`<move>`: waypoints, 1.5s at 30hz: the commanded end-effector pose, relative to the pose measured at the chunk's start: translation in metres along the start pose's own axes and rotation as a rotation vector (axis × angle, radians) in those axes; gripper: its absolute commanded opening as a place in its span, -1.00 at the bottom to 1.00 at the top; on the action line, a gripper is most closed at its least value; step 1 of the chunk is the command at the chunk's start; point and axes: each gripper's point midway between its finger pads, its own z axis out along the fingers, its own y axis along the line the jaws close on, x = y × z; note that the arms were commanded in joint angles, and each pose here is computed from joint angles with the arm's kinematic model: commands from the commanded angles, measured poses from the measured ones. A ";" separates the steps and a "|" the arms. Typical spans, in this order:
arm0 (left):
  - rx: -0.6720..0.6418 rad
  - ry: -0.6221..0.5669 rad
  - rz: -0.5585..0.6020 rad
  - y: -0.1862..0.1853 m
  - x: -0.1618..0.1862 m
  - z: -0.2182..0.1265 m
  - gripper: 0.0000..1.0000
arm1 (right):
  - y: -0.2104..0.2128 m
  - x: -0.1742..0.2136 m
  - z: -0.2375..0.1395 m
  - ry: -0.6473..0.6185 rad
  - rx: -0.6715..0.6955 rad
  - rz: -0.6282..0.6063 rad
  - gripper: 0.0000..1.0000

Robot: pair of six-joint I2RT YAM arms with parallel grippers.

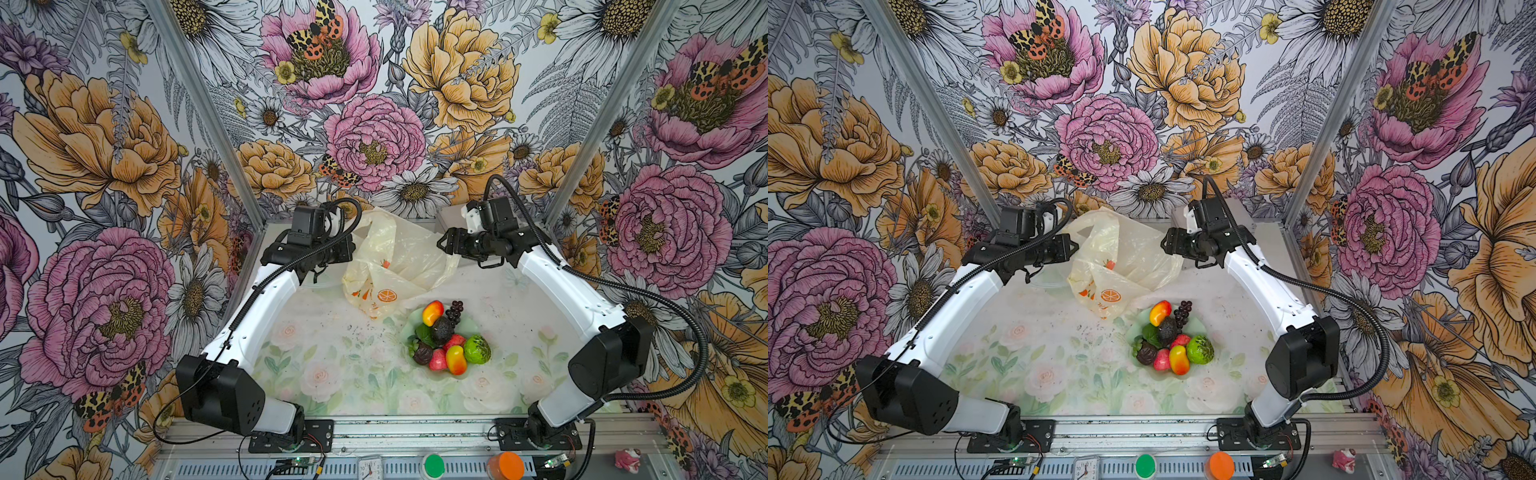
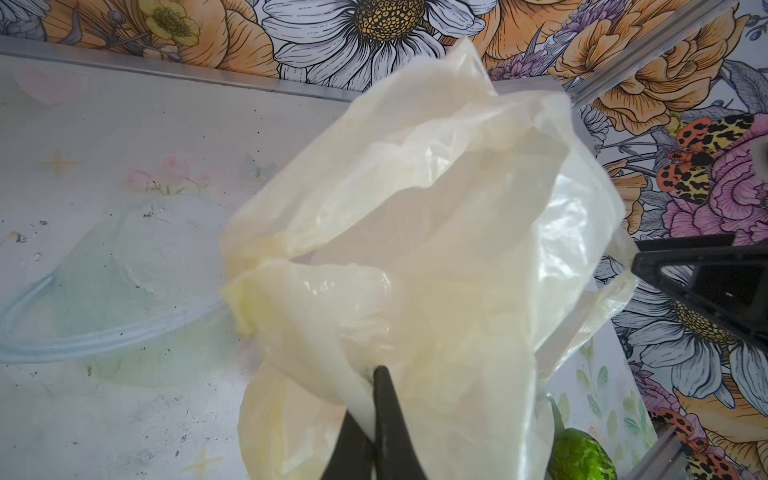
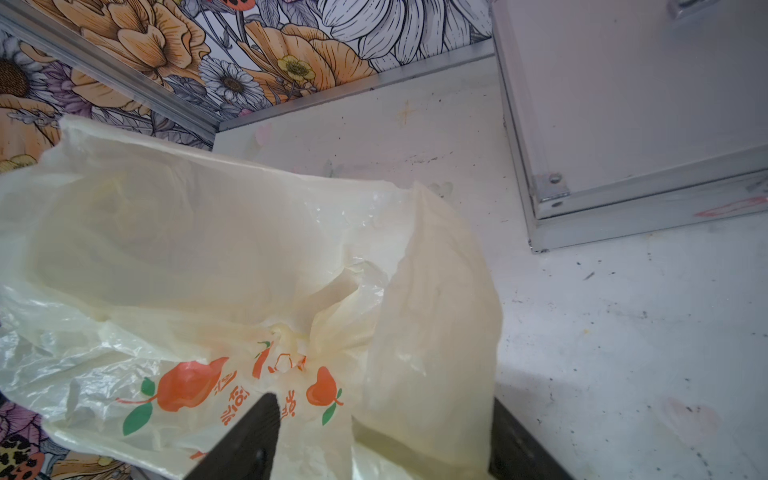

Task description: Place the fruits into the plastic bag

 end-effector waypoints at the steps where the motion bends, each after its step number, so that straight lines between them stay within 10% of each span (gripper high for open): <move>1: -0.004 -0.005 0.006 0.002 0.001 -0.007 -1.00 | -0.013 0.003 0.004 0.036 0.050 -0.011 0.30; 10: 0.011 -0.019 -0.038 0.006 -0.008 -0.010 -1.00 | -0.009 0.010 0.010 0.065 0.025 0.013 -0.13; 13: 0.073 -0.012 -0.050 -0.004 -0.012 -0.012 -0.20 | -0.010 0.011 0.008 0.061 0.034 0.012 -0.92; 20: 0.286 -0.015 -0.133 -0.018 -0.022 -0.019 0.97 | -0.003 0.004 -0.008 0.017 0.030 -0.014 -1.00; 31: 0.458 0.063 -0.175 -0.034 -0.039 0.012 0.98 | 0.020 0.003 -0.020 -0.002 -0.022 -0.074 -1.00; 45: 0.536 0.043 -0.534 0.021 -0.080 0.072 0.97 | 0.012 0.043 -0.031 0.045 0.000 -0.207 -1.00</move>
